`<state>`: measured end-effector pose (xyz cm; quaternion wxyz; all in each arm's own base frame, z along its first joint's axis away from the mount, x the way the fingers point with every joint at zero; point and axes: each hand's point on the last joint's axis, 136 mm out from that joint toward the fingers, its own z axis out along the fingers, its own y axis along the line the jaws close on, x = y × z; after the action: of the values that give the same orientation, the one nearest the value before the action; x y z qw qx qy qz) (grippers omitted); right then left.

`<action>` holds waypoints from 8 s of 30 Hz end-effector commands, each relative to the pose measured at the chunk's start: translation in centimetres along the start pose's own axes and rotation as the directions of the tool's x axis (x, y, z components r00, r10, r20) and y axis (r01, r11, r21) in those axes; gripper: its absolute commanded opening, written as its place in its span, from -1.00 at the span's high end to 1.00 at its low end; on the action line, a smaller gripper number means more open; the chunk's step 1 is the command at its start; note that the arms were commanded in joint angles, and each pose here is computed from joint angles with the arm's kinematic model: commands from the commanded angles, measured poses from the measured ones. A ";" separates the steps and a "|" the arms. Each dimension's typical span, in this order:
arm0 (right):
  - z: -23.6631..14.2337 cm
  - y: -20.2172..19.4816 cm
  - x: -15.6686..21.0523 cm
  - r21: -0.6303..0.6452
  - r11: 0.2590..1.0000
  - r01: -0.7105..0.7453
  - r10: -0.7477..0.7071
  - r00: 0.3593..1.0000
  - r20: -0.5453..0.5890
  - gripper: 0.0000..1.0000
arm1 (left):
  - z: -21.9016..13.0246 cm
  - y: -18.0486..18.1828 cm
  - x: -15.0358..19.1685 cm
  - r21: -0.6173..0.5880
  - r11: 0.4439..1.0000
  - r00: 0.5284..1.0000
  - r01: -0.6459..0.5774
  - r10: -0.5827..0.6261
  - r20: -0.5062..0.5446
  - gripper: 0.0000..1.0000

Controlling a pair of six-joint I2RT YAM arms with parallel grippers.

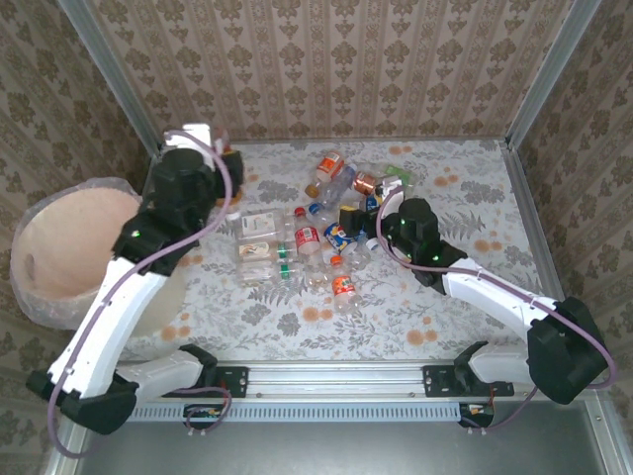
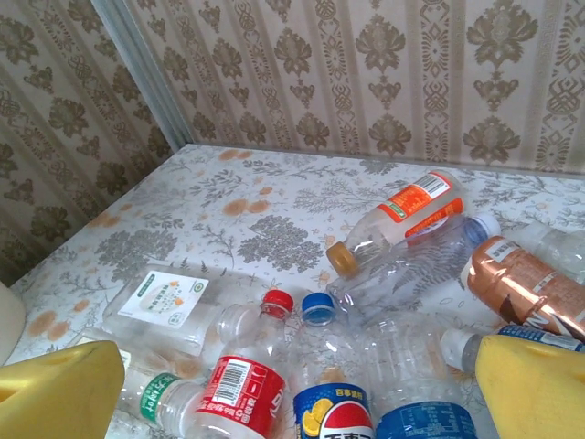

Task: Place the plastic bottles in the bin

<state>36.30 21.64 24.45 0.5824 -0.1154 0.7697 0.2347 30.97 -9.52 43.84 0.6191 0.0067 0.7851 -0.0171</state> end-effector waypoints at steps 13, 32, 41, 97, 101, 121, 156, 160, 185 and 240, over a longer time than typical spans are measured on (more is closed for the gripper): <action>0.1 0.3 -1.1 -0.032 0.999 0.031 -0.029 0.998 0.063 -1.00 | -5.7 18.4 -1.4 -0.595 0.778 0.969 -0.204 0.075 -0.235 -0.07; -1.3 -0.1 0.0 -0.021 0.998 0.053 -0.052 0.998 0.045 -1.00 | -1.8 22.8 12.6 -0.429 0.858 0.751 0.284 -0.477 -0.457 -0.08; -1.3 -0.9 1.0 0.011 0.999 0.037 -0.037 0.999 0.021 -1.00 | 1.3 21.6 15.5 -0.357 0.829 0.680 0.431 -0.559 -0.475 -0.09; -0.5 -4.6 12.9 0.169 0.980 -0.108 0.168 0.901 -0.400 -0.97 | -2.3 18.1 8.0 -0.179 0.786 0.793 0.591 -0.607 -0.046 -1.00; -0.5 -3.4 13.5 0.099 0.991 -0.092 0.128 0.882 -0.453 -0.90 | -2.3 14.8 5.5 -0.030 0.829 0.828 0.559 -0.560 -0.034 -1.00; -5.9 2.8 20.2 0.035 0.999 0.008 0.016 0.792 -0.611 -1.00 | 3.0 3.3 4.4 0.225 0.885 0.912 0.408 -0.383 -0.147 -1.00; -5.9 3.8 23.7 -0.034 0.980 0.198 -0.173 0.747 -0.642 -0.24 | 6.5 1.1 6.0 0.220 0.882 0.902 0.417 -0.372 -0.218 -1.00; -6.0 4.2 20.7 -0.042 0.978 0.203 -0.191 0.805 -0.562 -0.20 | 7.0 0.7 6.3 0.217 0.881 0.899 0.420 -0.371 -0.235 -1.00; 0.5 1.7 4.5 0.000 0.996 -0.088 0.088 0.995 -0.050 -0.07 | 10.8 -16.9 12.2 0.575 0.628 0.833 0.524 -0.236 -0.501 -1.00; 1.3 4.8 1.5 -0.187 0.978 -0.088 0.073 0.994 -0.086 -1.00 | 10.5 -23.9 16.3 0.616 0.578 0.809 0.535 -0.141 -0.570 -0.05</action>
<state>34.75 27.23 22.60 0.5129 -0.1450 0.7739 0.3421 36.56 -35.06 24.23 0.3089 0.1146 0.8209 -0.4664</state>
